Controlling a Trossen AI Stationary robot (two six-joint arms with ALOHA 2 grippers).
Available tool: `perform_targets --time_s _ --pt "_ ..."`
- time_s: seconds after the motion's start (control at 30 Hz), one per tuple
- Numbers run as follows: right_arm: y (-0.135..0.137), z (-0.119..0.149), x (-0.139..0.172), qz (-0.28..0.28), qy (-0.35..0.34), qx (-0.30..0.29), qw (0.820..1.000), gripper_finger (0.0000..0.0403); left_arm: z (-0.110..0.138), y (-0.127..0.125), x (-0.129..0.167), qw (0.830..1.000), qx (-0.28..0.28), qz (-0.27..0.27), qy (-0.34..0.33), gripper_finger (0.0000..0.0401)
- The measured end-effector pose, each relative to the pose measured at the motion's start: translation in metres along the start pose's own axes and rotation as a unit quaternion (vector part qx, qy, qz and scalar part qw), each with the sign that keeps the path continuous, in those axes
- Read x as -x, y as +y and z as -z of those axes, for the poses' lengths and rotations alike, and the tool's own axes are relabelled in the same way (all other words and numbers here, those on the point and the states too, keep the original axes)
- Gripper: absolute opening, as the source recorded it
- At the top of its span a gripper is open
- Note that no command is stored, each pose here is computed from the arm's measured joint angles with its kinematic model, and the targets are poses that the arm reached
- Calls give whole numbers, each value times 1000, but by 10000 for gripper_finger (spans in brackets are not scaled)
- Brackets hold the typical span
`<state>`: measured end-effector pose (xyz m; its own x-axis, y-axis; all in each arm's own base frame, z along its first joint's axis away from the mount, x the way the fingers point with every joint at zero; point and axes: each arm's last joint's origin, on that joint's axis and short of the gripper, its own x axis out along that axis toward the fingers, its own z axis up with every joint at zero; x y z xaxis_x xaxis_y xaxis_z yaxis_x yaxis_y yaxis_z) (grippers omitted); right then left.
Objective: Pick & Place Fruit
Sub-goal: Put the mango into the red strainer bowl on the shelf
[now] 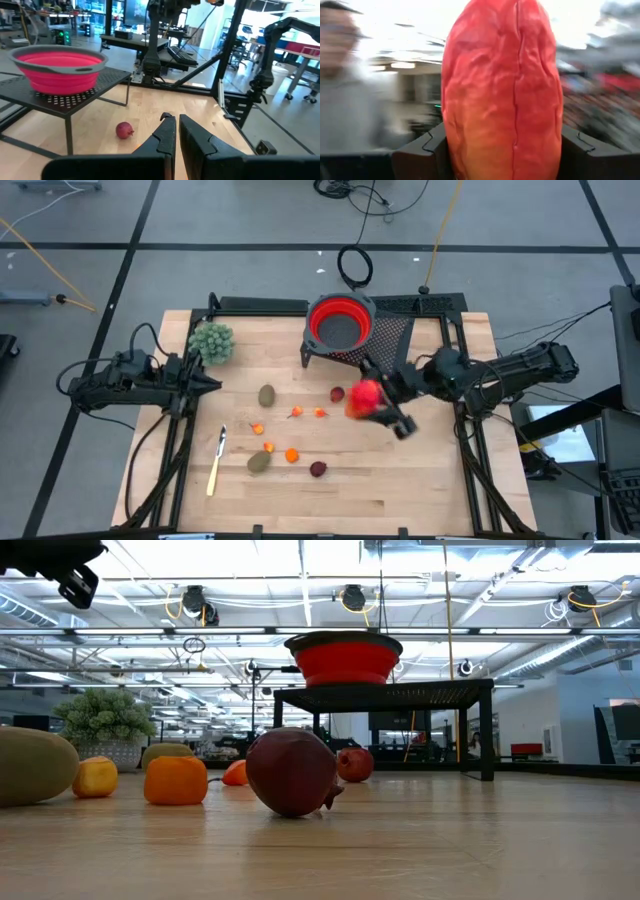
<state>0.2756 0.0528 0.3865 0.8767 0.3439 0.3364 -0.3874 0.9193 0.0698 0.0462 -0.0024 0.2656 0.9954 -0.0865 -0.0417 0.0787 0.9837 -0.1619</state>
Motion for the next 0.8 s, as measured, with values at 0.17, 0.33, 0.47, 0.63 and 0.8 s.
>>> perform_targets --time_s 0.17,0.33,0.47,0.63,0.8 --pt "-12 14 3 181 57 -6 982 217 0 0 0 1000 0 -7 -1 21" --pt "-18 21 7 296 80 8 952 217 0 0 0 1000 0 -7 -1 21" --pt "-23 24 12 381 95 38 919 217 0 0 0 1000 0 -7 -1 21" --pt "-34 25 19 471 109 75 872 217 0 0 0 1000 0 -7 -1 21" --pt "-51 22 25 504 116 101 850 216 0 0 0 1000 0 -7 -1 21"
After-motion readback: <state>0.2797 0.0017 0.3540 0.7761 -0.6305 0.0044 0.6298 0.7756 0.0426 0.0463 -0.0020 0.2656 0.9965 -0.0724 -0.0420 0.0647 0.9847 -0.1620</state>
